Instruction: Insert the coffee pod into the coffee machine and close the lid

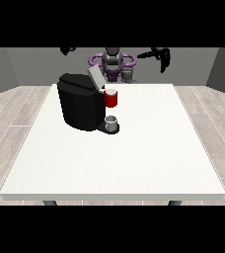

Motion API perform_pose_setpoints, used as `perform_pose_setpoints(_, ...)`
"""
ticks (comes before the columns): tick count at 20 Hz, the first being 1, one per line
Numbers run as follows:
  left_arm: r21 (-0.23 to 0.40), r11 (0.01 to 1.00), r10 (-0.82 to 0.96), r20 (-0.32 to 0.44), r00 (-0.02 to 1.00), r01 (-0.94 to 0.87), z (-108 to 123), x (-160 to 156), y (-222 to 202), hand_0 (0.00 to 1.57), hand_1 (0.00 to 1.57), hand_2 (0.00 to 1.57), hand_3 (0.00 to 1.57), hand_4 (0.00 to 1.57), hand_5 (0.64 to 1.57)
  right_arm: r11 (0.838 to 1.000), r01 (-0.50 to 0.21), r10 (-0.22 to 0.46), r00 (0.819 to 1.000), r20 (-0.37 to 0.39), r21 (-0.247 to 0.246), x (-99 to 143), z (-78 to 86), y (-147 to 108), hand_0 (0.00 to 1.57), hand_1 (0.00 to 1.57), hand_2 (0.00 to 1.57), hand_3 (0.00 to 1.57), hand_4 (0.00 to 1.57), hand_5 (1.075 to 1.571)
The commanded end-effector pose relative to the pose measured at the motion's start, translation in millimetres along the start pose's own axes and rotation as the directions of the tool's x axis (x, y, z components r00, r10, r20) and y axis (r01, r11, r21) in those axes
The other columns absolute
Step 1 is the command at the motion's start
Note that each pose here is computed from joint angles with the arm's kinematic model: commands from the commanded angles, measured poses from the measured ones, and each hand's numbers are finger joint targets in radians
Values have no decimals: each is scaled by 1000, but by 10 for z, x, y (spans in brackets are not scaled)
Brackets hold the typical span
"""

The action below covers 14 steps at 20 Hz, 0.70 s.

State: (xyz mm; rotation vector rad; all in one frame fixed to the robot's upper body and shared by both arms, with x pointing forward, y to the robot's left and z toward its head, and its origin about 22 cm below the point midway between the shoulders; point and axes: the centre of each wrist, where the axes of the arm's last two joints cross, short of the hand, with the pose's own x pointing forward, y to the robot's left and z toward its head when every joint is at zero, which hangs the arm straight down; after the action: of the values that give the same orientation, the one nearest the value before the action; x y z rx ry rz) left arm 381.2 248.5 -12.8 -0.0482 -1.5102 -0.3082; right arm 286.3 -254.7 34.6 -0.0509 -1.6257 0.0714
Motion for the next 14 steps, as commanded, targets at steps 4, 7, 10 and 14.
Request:
perform_pose_setpoints(4, -26, 991, 131, 2, 991, -131, 145, -83, -98, 0, 0, 0, 0, 57, 1571, 997, -68, 68, 998, -5, 46, -5, -53, 9, 0, 0, 0, 0, 239, 1571)
perform_pose_setpoints(7, -70, 982, 174, -5, 985, -174, 248, -157, -126, 0, 0, 0, 0, 27, 1571, 996, -78, 79, 997, -7, 32, 66, -189, -8, 0, 0, 0, 0, 161, 1571)
perform_pose_setpoints(10, -62, 987, 148, 50, 988, -145, 303, -59, -209, 0, 0, 0, 0, 0, 1571, 995, -88, 88, 996, 3, 55, 48, -269, 31, 0, 0, 0, 0, 123, 1571)
perform_pose_setpoints(14, -41, 988, 149, 99, 984, -146, 316, 70, -201, 0, 0, 0, 0, 112, 1571, 998, -19, 16, 999, 42, 68, 165, -427, 300, 0, 0, 0, 0, 0, 1571)
